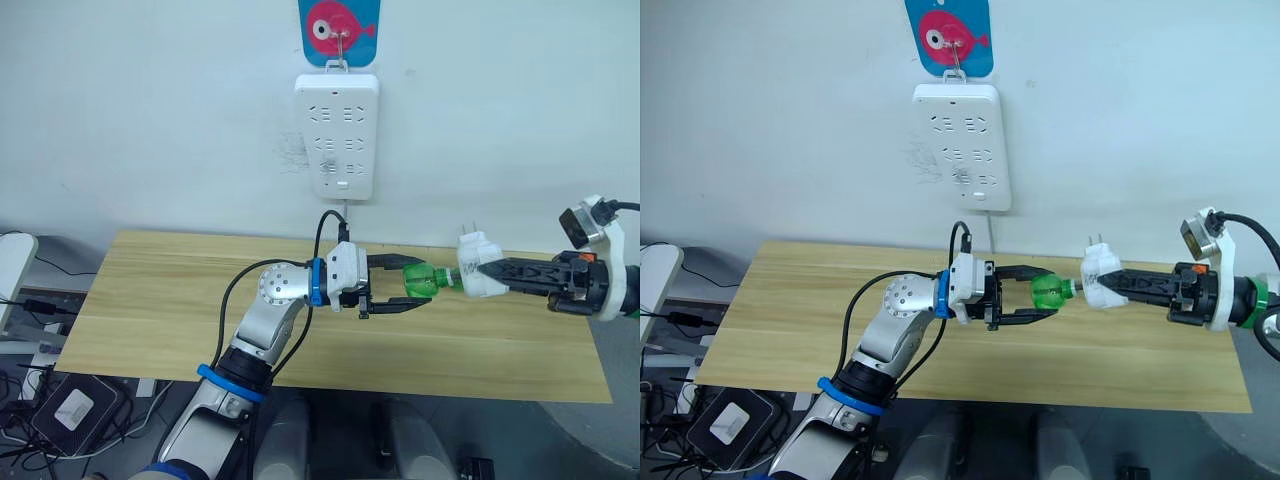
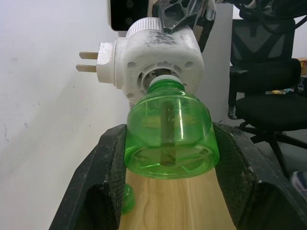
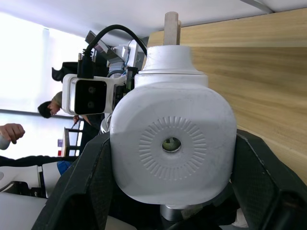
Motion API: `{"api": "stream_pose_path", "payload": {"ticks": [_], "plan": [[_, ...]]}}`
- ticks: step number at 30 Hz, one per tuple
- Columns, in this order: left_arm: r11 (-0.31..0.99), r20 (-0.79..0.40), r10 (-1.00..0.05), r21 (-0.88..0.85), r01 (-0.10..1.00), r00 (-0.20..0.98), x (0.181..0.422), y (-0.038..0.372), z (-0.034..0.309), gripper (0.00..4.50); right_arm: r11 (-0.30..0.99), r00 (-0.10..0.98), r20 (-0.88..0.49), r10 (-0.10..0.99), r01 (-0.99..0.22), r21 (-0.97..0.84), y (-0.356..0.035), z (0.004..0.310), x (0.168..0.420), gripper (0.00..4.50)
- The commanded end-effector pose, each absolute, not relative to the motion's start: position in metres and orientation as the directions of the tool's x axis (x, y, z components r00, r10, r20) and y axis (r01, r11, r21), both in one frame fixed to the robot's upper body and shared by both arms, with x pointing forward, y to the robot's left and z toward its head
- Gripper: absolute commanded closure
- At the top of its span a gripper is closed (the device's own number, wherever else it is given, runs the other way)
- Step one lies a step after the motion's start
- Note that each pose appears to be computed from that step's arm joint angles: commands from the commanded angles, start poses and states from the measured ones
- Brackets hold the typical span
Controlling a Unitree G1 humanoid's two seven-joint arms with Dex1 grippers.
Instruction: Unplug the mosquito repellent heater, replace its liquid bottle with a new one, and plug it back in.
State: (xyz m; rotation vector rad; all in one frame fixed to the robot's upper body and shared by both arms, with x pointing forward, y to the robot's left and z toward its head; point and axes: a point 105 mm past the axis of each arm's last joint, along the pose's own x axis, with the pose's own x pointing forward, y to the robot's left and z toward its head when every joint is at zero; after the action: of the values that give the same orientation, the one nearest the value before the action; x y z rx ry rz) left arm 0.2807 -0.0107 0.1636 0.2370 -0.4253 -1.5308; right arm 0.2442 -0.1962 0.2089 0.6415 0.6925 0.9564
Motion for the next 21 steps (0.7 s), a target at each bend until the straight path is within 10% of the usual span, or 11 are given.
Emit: {"api": "stream_pose_path", "payload": {"ticks": [1, 21], "plan": [[0.042, 0.151, -0.988, 0.448, 0.893, -0.029, 0.278, -0.014, 0.177, 2.25, 0.406, 0.376, -0.219, 0.9, -0.543, 0.735, -0.191, 0.218, 0.238, 1.53], [-0.009, 0.105, -0.992, 0.459, 0.888, -0.065, 0.268, -0.021, 0.168, 2.25, 0.393, 0.379, -0.198, 0.904, -0.551, 0.736, -0.19, 0.222, 0.244, 1.53]]}}
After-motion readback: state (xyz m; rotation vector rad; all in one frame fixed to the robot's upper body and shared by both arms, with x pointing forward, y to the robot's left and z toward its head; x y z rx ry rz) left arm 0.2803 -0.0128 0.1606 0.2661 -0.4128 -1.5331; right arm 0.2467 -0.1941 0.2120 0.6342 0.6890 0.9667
